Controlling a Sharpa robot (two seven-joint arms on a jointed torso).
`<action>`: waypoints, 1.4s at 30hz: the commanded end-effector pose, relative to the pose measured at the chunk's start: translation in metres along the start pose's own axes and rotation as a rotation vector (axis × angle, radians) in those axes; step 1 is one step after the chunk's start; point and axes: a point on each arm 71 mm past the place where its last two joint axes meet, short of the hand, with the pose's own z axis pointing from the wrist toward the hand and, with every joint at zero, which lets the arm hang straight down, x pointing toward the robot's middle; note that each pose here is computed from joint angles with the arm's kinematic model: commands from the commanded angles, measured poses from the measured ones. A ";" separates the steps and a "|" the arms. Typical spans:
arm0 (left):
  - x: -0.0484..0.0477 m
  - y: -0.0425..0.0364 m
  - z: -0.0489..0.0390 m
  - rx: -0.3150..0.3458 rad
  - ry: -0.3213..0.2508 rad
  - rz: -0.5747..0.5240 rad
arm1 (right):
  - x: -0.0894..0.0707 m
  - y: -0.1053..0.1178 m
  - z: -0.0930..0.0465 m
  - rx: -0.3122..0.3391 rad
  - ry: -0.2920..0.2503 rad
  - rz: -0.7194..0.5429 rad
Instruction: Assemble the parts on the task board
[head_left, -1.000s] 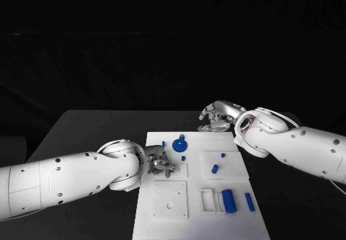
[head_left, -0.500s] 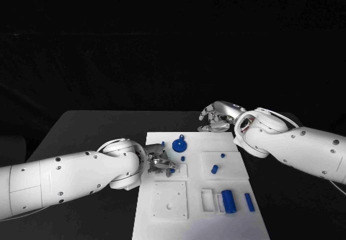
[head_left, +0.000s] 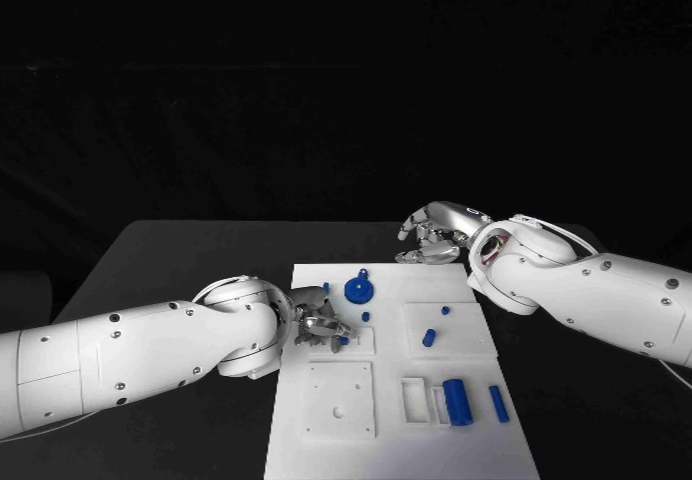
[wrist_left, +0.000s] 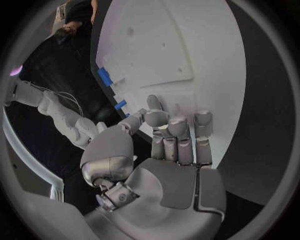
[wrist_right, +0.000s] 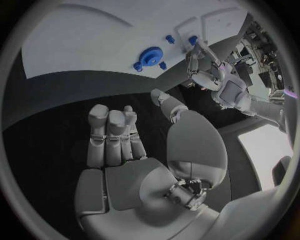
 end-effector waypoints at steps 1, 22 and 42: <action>-0.0011 0.0003 -0.0008 0.007 0.001 -0.009 | 0.000 0.001 0.000 -0.010 0.007 -0.011; -0.0723 0.0210 -0.0087 -0.028 -0.076 -0.229 | -0.003 -0.011 0.000 0.017 -0.009 -0.013; -0.1062 0.0358 0.0237 -0.119 -0.118 -0.131 | -0.005 -0.017 0.000 0.031 -0.013 -0.015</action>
